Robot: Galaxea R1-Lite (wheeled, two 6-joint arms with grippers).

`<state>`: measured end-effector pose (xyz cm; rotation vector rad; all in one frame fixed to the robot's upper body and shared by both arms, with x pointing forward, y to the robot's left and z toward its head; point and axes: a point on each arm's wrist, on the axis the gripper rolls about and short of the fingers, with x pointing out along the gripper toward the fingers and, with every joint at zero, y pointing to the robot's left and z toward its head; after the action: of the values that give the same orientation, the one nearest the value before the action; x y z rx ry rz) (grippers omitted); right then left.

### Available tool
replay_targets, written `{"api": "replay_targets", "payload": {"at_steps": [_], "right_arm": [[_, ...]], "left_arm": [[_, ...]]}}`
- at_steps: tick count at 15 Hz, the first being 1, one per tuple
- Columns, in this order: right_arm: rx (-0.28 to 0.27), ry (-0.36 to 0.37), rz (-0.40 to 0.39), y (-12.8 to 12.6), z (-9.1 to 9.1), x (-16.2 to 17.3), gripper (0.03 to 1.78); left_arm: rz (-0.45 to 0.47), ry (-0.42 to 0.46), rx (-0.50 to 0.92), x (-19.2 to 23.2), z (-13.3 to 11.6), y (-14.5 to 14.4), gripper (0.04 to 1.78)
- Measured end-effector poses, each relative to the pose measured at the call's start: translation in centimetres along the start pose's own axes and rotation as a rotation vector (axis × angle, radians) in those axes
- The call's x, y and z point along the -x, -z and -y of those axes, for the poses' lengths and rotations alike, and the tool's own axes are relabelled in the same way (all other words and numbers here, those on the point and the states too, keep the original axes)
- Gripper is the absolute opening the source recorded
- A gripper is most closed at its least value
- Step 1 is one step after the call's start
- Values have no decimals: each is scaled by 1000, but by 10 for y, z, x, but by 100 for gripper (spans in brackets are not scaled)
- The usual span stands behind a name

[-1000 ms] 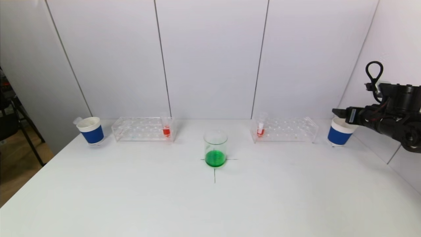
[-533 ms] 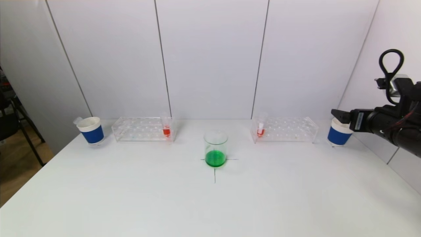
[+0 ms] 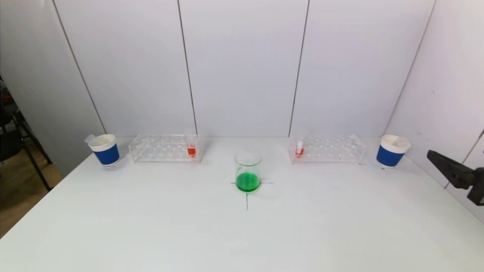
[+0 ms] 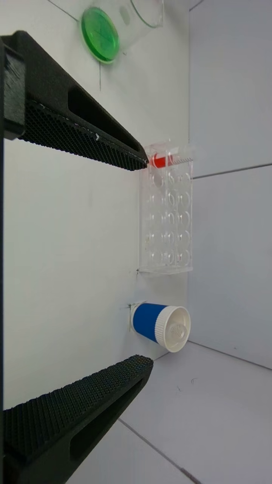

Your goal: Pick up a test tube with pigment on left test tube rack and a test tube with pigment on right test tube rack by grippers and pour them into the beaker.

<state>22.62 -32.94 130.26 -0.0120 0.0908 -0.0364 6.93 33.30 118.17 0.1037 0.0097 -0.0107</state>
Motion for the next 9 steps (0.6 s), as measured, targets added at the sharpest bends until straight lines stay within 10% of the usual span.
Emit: {"api": "replay_targets", "payload": {"at_steps": [9], "right_arm": [[-11,-24,64,58,13,130,177]], "left_arm": [[0,0,0,0,0,0,176]]}}
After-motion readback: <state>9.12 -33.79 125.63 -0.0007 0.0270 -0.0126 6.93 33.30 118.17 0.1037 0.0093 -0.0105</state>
